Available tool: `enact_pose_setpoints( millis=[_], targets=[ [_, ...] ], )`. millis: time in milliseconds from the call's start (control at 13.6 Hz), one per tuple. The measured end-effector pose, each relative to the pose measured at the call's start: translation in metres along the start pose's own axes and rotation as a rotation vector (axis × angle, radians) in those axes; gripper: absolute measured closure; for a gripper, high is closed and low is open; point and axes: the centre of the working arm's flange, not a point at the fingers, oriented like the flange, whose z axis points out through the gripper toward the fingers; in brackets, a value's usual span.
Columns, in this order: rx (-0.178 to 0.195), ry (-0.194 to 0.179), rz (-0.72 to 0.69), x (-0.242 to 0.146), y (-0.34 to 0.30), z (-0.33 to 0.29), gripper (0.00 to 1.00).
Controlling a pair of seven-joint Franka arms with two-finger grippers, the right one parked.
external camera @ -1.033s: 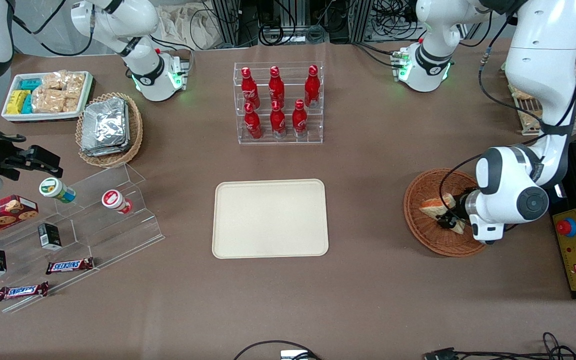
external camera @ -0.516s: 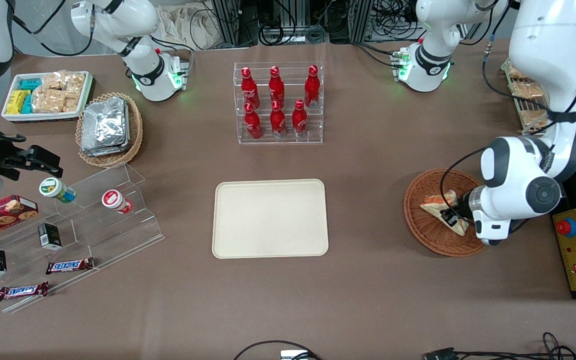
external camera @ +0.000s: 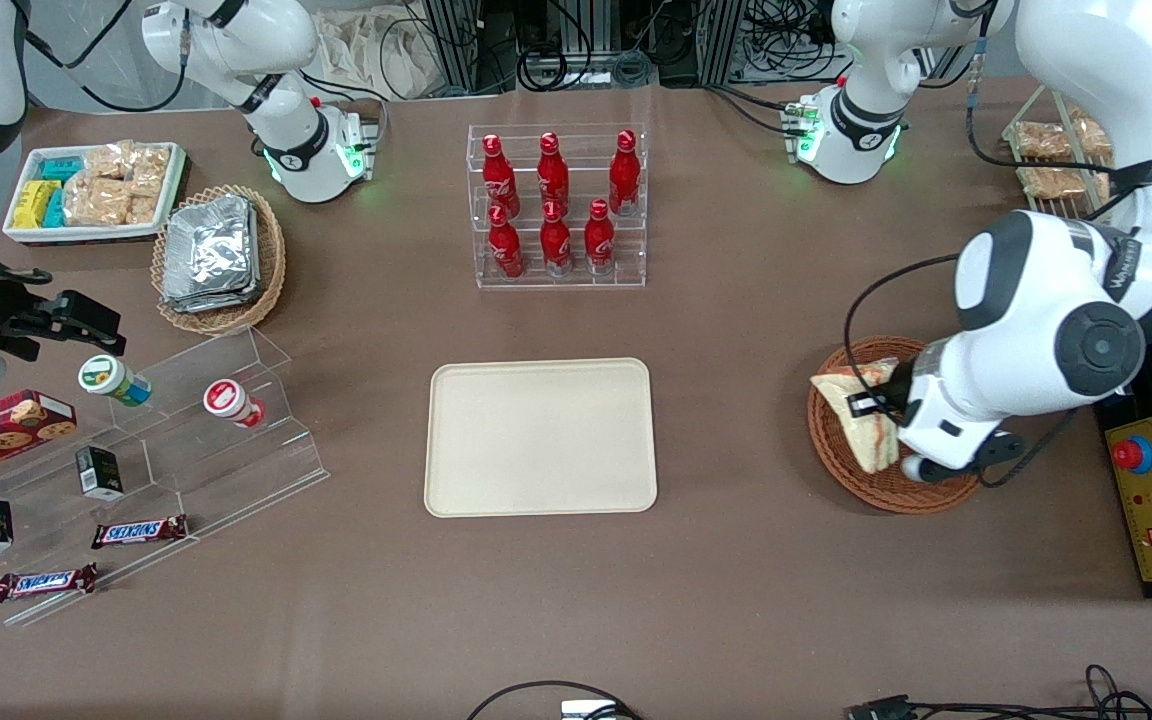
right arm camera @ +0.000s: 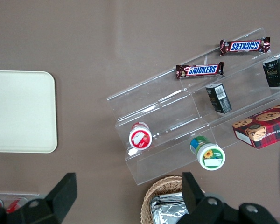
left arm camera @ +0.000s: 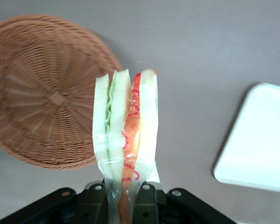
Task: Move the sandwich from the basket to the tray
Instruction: 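Carry the sandwich with the left gripper over to the cream tray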
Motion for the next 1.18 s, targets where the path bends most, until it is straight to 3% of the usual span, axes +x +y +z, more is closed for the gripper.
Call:
enact_pose_setpoints(
  millis=[443, 885, 1180],
  targets=[
    [0.008, -0.030, 0.223, -0.026, 0.137, 0.055, 0.84],
    [0.013, -0.067, 0.267, -0.034, 0.203, 0.144, 0.84],
    [0.044, -0.042, 0.288, -0.049, 0.238, 0.217, 0.84]
  ],
)
